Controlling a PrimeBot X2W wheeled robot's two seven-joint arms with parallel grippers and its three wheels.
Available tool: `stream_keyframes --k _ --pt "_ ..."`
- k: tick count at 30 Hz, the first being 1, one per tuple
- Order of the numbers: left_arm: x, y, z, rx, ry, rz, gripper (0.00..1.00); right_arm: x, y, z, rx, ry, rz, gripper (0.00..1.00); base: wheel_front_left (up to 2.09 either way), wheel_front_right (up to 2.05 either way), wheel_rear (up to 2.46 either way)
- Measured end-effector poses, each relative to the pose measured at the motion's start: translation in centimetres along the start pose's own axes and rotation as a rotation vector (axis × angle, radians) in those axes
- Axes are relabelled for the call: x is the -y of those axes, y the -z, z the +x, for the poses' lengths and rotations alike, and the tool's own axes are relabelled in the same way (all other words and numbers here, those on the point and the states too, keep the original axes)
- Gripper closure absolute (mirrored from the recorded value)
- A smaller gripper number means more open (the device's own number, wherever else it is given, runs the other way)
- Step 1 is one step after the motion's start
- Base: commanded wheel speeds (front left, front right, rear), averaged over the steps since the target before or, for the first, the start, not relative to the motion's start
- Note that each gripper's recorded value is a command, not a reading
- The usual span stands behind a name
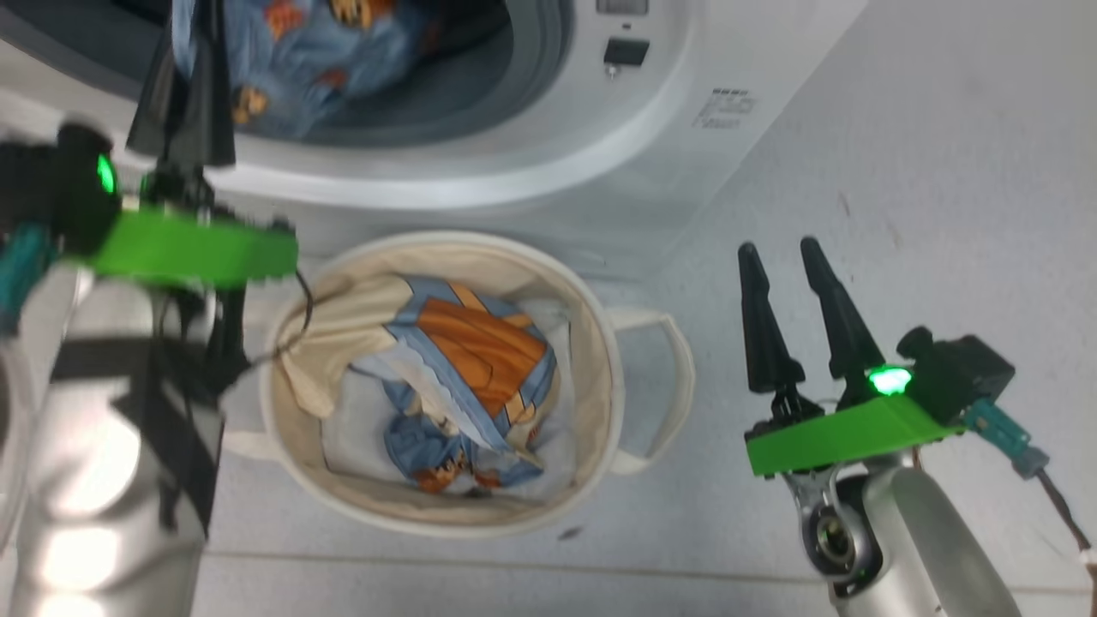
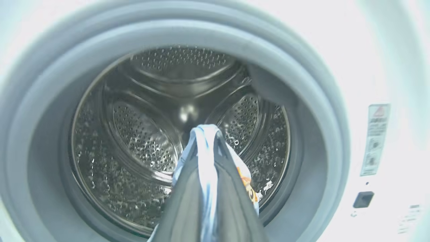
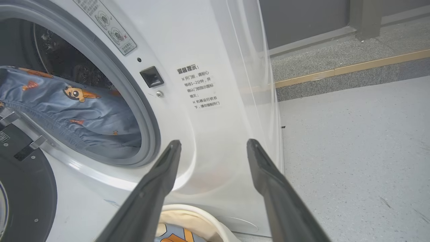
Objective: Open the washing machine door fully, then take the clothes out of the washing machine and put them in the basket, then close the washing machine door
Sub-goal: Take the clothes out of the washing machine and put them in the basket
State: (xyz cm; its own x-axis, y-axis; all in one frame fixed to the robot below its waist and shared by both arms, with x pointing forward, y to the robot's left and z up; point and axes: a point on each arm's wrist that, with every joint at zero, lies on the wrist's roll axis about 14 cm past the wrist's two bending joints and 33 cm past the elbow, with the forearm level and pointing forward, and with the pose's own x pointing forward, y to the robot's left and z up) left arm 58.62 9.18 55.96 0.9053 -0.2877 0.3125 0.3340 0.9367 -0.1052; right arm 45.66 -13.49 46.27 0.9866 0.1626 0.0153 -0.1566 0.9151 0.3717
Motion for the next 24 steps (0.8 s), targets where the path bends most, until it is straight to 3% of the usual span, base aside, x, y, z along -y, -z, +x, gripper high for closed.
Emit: stream_keyframes --k 14,24 --pt "4.8 -15.0 -7.3 0.342 0.04 0.053 1.0 -2.0 -2.7 -3.6 0.049 -0.02 -0.021 0.0 0.0 0.0 0.0" --pt "6.3 -16.7 -10.6 0.351 0.05 0.085 1.0 -3.9 -3.5 -4.3 0.071 -0.067 -0.015 0.0 0.0 0.0 0.0"
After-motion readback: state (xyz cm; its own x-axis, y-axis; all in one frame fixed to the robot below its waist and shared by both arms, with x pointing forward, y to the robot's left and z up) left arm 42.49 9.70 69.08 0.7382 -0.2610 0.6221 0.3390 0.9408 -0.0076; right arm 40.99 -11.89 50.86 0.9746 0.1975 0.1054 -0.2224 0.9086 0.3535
